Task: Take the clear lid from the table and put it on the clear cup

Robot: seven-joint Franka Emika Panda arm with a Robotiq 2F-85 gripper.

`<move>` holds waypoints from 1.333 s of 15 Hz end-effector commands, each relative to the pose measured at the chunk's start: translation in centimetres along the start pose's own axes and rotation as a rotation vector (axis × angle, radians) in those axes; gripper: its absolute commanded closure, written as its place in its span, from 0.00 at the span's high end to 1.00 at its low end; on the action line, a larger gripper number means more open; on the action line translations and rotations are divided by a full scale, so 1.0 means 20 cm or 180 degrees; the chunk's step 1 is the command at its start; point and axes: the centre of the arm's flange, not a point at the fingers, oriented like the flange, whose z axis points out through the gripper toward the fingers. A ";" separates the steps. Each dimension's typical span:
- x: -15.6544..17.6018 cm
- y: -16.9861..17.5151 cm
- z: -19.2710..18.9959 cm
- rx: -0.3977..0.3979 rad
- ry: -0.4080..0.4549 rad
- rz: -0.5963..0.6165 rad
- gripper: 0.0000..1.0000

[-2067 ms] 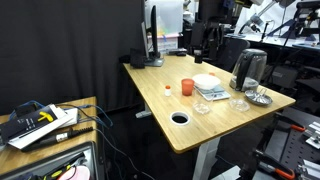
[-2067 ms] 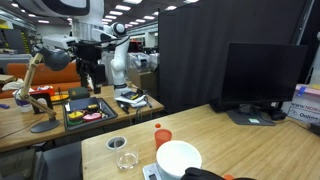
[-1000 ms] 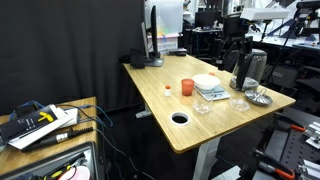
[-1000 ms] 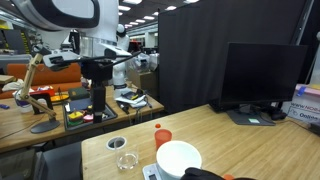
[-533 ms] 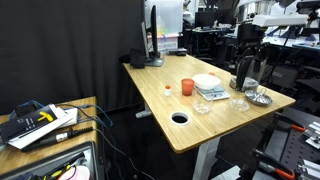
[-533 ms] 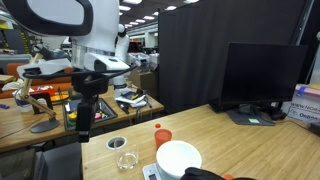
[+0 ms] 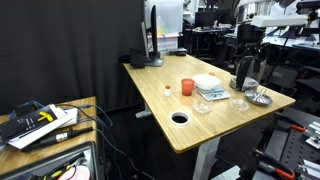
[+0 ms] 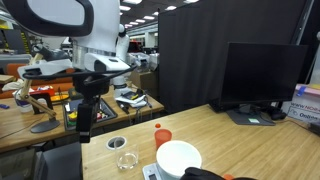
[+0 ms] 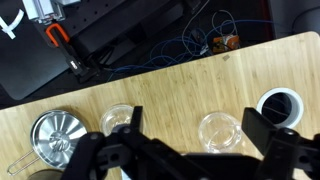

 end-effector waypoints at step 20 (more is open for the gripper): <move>0.36 0.50 0.37 0.0124 -0.0190 0.1229 1.00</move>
